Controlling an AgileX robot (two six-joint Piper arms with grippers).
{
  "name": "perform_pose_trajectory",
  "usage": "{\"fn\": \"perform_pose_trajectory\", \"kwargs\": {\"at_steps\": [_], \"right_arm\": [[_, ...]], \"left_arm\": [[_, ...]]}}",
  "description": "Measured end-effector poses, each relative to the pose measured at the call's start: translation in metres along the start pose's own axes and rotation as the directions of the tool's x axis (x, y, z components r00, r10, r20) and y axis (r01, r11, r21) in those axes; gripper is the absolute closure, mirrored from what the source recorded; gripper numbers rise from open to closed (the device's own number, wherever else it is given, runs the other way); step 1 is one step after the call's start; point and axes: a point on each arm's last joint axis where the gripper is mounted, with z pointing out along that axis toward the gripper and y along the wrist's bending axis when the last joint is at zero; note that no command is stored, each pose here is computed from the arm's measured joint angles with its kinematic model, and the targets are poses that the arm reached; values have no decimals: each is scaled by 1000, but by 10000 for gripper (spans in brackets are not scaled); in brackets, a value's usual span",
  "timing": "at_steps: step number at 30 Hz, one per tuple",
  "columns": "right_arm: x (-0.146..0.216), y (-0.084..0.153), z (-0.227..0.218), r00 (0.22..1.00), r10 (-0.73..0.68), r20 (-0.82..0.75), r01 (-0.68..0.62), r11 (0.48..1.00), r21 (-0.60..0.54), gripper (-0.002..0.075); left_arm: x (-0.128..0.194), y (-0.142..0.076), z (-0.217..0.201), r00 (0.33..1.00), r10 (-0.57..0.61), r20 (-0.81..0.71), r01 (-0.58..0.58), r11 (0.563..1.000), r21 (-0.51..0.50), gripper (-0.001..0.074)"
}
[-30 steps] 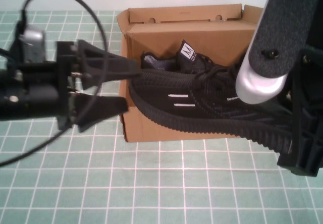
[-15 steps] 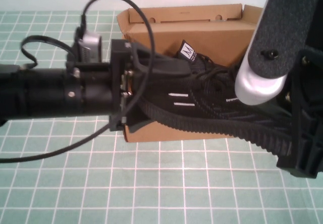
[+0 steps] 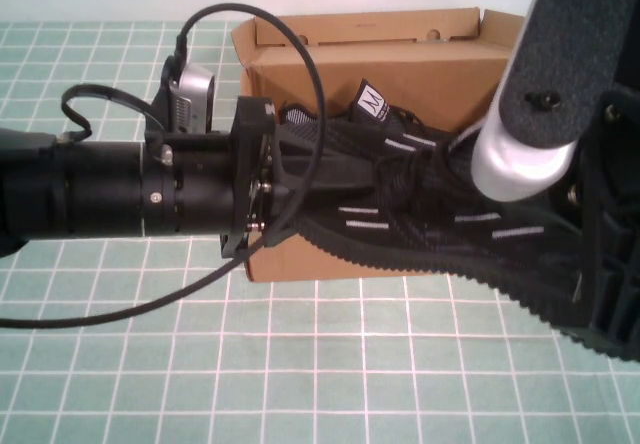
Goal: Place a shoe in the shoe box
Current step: Hand over the shoe, then place the shoe in the shoe box
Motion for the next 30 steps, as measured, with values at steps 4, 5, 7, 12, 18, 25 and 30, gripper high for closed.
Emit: {"fn": "perform_pose_trajectory", "kwargs": {"at_steps": [4, 5, 7, 12, 18, 25, 30], "right_arm": [[0, 0, -2, 999, 40, 13, -40, 999, 0, 393], [0, 0, -2, 999, 48, 12, -48, 999, -2, 322], [0, -1, -2, 998, 60, 14, -60, 998, 4, 232], [5, -4, -14, 996, 81, 43, -83, 996, 31, 173], [17, -7, -40, 929, 343, 137, -348, 937, 15, 167], [32, -3, -18, 594, 773, 223, -781, 621, -73, 165], [33, 5, 6, 355, 913, 201, -904, 390, -173, 165]], "left_arm": [[-2, 3, 1, 999, 40, 13, -39, 999, -26, 583], [-3, 4, 1, 998, 53, 18, -52, 998, -30, 583], [-4, 5, 1, 996, 81, 29, -80, 996, -40, 583], [-7, 7, 1, 987, 151, 57, -147, 987, -66, 584], [-12, 9, 0, 966, 237, 99, -226, 968, -112, 584], [-14, 7, 0, 958, 257, 126, -246, 964, -98, 584], [-14, 7, 0, 953, 279, 118, -269, 959, -93, 584]]}}
